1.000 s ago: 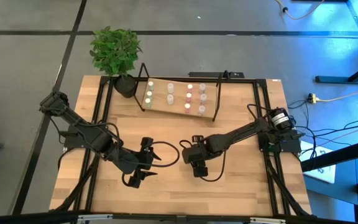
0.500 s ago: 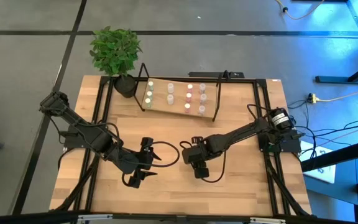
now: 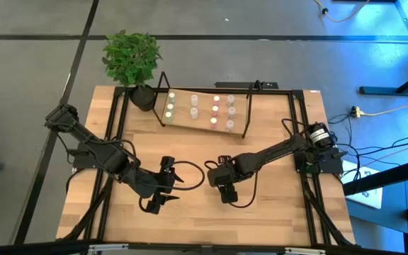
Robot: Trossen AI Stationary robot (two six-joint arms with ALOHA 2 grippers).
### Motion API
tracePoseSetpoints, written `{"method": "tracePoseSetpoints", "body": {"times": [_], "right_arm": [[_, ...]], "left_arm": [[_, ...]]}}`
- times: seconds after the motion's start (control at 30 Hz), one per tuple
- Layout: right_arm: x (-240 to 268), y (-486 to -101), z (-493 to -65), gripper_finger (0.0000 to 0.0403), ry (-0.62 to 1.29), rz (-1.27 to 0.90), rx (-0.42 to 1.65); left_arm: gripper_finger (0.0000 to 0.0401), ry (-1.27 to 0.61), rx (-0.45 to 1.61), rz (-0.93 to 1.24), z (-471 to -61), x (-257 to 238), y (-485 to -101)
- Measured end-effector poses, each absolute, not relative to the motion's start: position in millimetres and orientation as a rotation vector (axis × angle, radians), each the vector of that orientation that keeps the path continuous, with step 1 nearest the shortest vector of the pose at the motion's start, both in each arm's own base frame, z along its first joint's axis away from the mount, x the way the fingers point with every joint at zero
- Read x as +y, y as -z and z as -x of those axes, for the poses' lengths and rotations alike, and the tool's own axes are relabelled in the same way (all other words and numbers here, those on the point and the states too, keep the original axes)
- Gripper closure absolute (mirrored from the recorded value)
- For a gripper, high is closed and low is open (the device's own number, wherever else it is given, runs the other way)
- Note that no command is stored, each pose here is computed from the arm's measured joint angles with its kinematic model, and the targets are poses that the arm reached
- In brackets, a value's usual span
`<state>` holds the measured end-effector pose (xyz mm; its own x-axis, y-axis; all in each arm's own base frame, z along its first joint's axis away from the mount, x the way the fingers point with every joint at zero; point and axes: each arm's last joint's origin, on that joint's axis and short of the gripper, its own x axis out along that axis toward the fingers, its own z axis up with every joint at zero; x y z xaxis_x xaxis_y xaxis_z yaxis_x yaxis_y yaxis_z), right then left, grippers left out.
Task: Pick and place medicine bottles onto shelf by color
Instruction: Put the white medicine bottle on the shelf aligned with the other white medicine bottle
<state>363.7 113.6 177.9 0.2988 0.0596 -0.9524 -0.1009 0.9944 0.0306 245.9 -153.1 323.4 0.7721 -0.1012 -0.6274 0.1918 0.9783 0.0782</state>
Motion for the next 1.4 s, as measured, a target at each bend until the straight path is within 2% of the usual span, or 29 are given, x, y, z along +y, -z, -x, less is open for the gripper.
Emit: {"method": "tracePoseSetpoints", "body": {"times": [0.2, 0.63, 0.83, 1.07, 1.23, 1.4], "right_arm": [[113.8, -182.0, -364.2, 0.0172, -0.104, 0.038, 1.272], [120.5, -236.2, -367.2, 0.0171, -0.089, 0.08, 1.311], [131.7, -270.9, -338.2, 0.0171, 0.005, 0.182, 1.231], [144.2, -309.7, -301.6, 0.0171, 0.065, 0.144, 1.13], [160.2, -317.1, -283.8, 0.0171, 0.085, 0.188, 1.094], [172.2, -317.0, -275.1, 0.0171, 0.09, 0.205, 1.08]], "left_arm": [[0.0151, 0.159, 0.67, -0.141, -245.9, -153.2, -323.4], [0.0151, 0.16, 0.671, -0.141, -245.9, -153.2, -323.4], [0.0151, 0.159, 0.67, -0.141, -246.0, -153.1, -323.5], [0.0151, 0.159, 0.67, -0.14, -246.0, -153.1, -323.5], [0.0151, 0.162, 0.669, -0.154, -246.0, -153.1, -323.5], [0.0151, 0.187, 0.648, -0.319, -247.4, -150.8, -324.0]]}}
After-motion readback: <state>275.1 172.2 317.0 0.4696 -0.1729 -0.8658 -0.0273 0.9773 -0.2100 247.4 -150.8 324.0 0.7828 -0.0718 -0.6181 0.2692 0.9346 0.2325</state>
